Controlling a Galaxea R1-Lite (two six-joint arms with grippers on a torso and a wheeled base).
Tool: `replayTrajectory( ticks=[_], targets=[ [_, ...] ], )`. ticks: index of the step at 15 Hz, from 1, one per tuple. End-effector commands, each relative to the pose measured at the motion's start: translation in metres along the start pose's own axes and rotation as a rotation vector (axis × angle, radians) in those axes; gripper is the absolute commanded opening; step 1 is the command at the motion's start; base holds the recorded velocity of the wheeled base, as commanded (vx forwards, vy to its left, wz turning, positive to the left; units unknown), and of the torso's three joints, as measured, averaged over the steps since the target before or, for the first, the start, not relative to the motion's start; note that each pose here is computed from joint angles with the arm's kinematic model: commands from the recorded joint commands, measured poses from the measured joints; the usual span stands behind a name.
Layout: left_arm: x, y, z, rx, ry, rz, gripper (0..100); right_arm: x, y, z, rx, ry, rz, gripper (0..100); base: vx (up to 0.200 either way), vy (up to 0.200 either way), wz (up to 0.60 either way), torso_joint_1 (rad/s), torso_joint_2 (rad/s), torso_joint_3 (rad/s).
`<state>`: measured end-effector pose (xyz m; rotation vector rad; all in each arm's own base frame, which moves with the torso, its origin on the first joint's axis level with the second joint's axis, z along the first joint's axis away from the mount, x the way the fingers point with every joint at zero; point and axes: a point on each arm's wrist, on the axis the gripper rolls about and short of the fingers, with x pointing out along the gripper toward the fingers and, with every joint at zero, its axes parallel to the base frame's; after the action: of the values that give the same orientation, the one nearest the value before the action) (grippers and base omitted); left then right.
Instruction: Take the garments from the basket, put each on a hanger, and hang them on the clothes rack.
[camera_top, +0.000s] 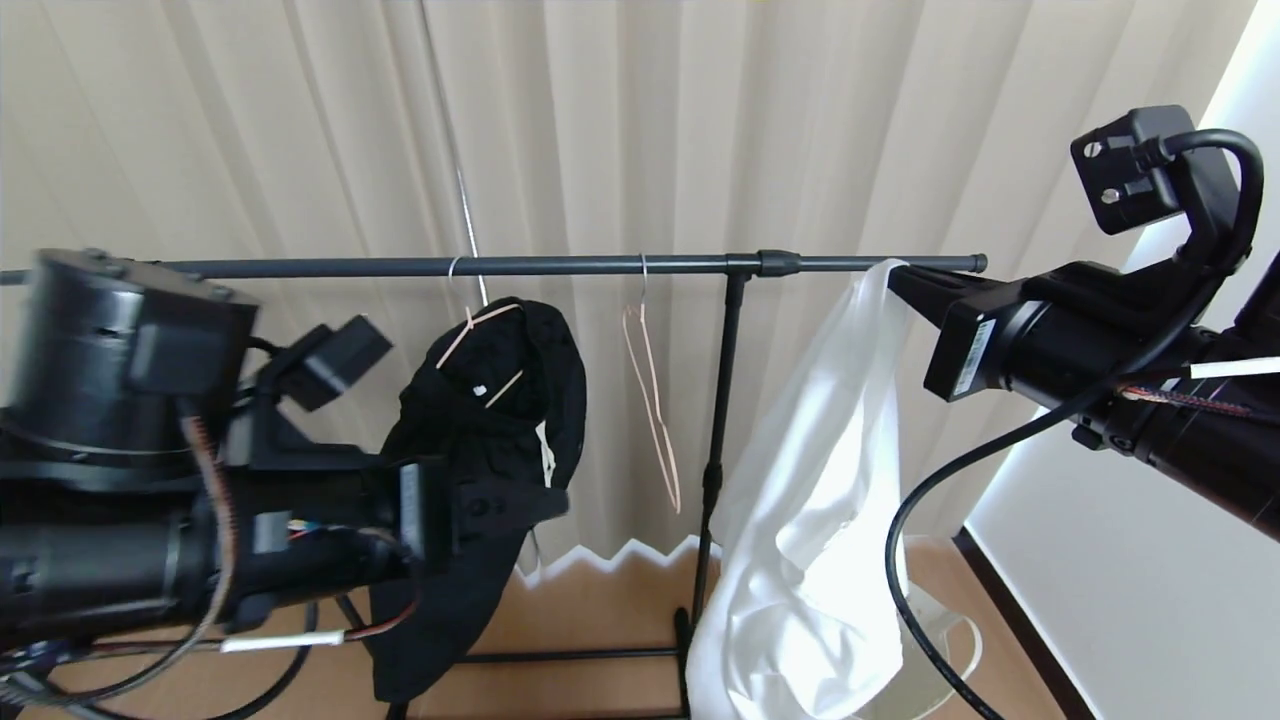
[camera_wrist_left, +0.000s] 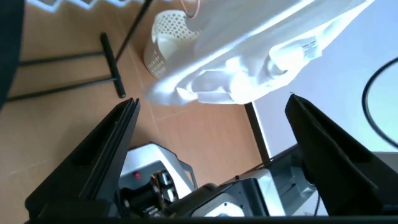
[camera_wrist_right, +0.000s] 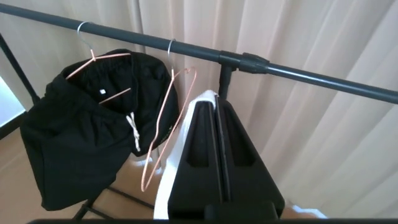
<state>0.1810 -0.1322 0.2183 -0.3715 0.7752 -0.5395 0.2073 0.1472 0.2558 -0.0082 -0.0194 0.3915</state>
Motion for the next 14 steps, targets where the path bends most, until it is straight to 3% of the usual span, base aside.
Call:
replayTrajectory(
  ticks=[1,2,4,8,14],
  targets=[
    [0.077,-0.021,0.001,0.010,0.151,0.013,100,0.000,0.011,-0.001,0.010,0.001,0.022,0,0.000,0.000,0.00,0.000,0.00,0.000],
    [0.077,-0.021,0.001,0.010,0.151,0.013,100,0.000,0.011,-0.001,0.011,0.001,0.021,0,0.000,0.000,0.00,0.000,0.00,0.000],
    [0.116,-0.039,-0.004,0.044,0.203,0.000,100,0.001,0.020,-0.006,0.009,0.016,-0.014,0,0.000,0.000,0.00,0.000,0.00,0.000],
    [0.150,-0.050,-0.008,0.016,0.233,0.000,100,0.005,0.030,-0.009,0.031,-0.008,-0.001,0,0.000,0.000,0.00,0.000,0.00,0.000],
    [0.171,-0.064,-0.008,-0.021,0.207,-0.011,100,0.008,0.037,-0.010,0.030,-0.008,0.018,0,0.000,0.000,0.00,0.000,0.00,0.000]
  ],
)
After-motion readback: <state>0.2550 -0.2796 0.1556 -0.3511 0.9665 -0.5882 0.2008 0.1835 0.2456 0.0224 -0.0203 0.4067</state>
